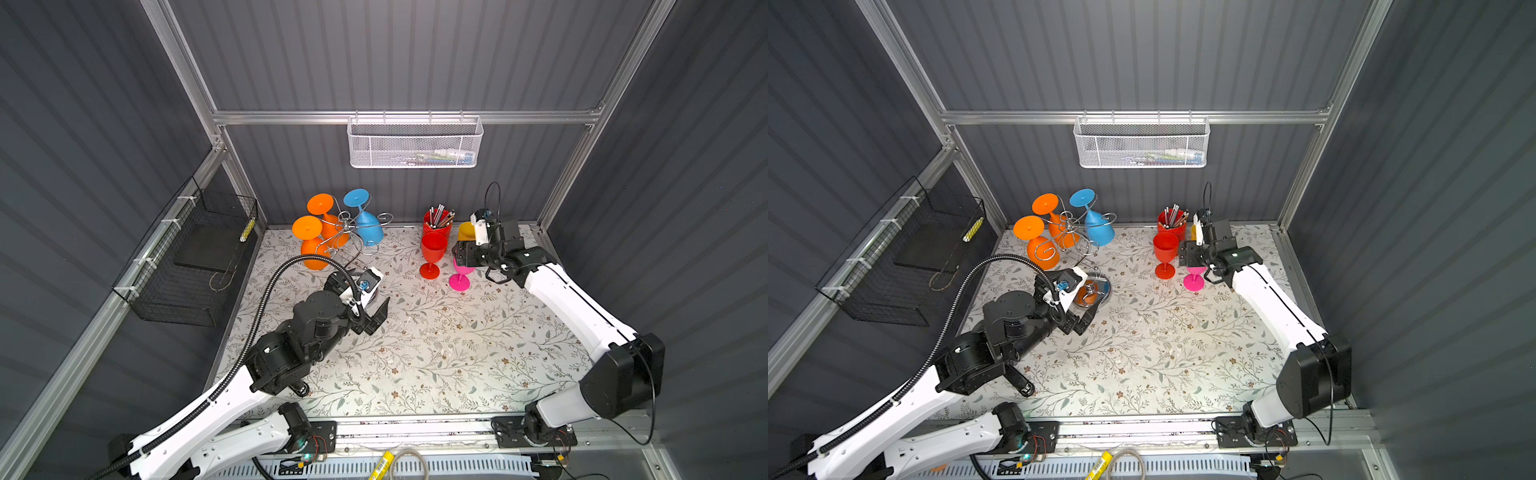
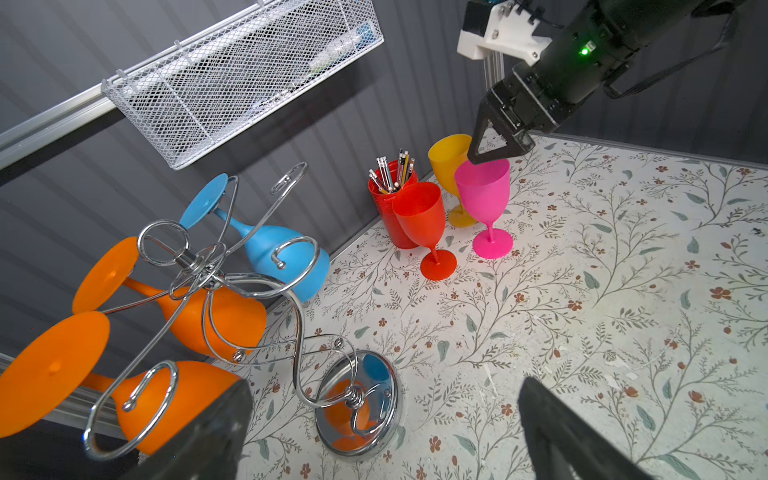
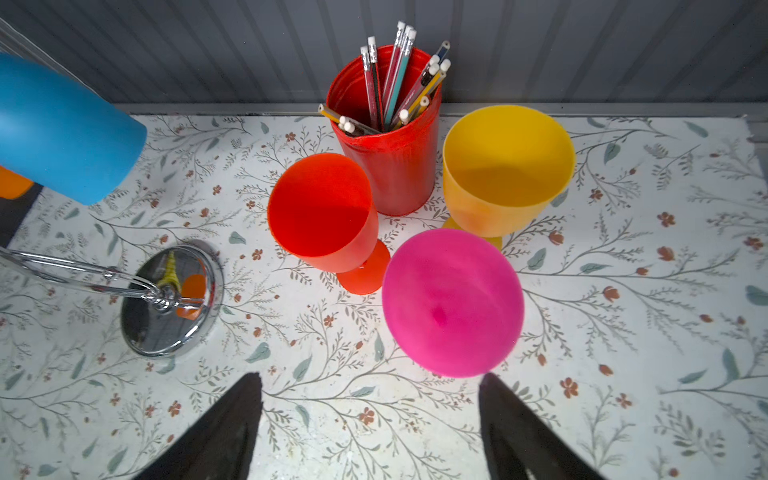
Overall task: Take the wine glass off the wine glass rack
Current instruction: 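Open the right gripper and lift it away from the pink glass, then move the left gripper to an orange glass hanging on the rack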
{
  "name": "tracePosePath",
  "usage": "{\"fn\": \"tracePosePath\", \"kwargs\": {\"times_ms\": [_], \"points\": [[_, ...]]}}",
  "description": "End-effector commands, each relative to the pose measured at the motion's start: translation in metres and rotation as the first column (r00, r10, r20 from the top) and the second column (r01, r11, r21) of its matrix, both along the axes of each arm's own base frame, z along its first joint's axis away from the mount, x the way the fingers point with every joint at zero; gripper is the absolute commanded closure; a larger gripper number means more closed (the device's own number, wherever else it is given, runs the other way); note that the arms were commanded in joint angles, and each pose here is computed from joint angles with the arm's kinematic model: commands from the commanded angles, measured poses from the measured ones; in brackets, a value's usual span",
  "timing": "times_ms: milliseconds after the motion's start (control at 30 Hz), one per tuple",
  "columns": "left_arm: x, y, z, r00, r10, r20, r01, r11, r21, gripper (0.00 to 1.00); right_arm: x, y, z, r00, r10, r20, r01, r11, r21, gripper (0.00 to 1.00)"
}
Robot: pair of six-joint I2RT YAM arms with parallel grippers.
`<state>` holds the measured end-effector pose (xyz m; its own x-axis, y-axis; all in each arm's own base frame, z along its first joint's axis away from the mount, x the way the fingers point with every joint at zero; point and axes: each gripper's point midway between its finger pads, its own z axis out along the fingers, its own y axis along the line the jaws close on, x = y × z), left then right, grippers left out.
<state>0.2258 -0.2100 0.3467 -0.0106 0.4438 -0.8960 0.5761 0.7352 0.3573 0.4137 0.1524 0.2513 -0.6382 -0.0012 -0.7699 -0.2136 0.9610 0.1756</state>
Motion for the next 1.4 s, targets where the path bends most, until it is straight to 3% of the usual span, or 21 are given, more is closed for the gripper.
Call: {"fn": "tracePosePath", "kwargs": {"times_ms": [0,300,567,767,933,1200,1367], "points": [[0.003,0.001,0.012,1.000,0.026,0.001,-0.026,0.999,-0.041,0.00,0.002,0.007,0.019,0.995,0.025,0.100,-0.029,0.999,0.038,0.12],[0.015,-0.005,0.041,0.995,0.089,-0.042,-0.094,0.987,-0.131,0.00,0.005,0.017,0.043,0.972,0.064,0.224,-0.084,0.993,0.082,0.03],[0.030,-0.003,0.081,0.974,0.198,-0.113,-0.217,0.956,-0.199,0.00,0.003,0.037,0.076,0.917,0.120,0.381,-0.201,0.963,0.181,0.01],[0.039,0.019,0.111,0.928,0.344,-0.142,-0.369,0.897,-0.245,0.00,-0.021,0.047,0.084,0.863,0.171,0.475,-0.300,0.931,0.209,0.01],[0.044,0.054,0.125,0.844,0.507,-0.175,-0.536,0.812,-0.231,0.00,-0.041,0.060,0.082,0.833,0.218,0.508,-0.365,0.907,0.209,0.01],[0.058,0.066,0.117,0.810,0.520,-0.272,-0.581,0.775,-0.249,0.00,-0.072,0.104,0.085,0.759,0.321,0.566,-0.503,0.841,0.198,0.02],[0.076,0.081,0.103,0.782,0.521,-0.343,-0.610,0.751,-0.251,0.00,-0.081,0.121,0.084,0.726,0.362,0.585,-0.542,0.824,0.163,0.04]]}}
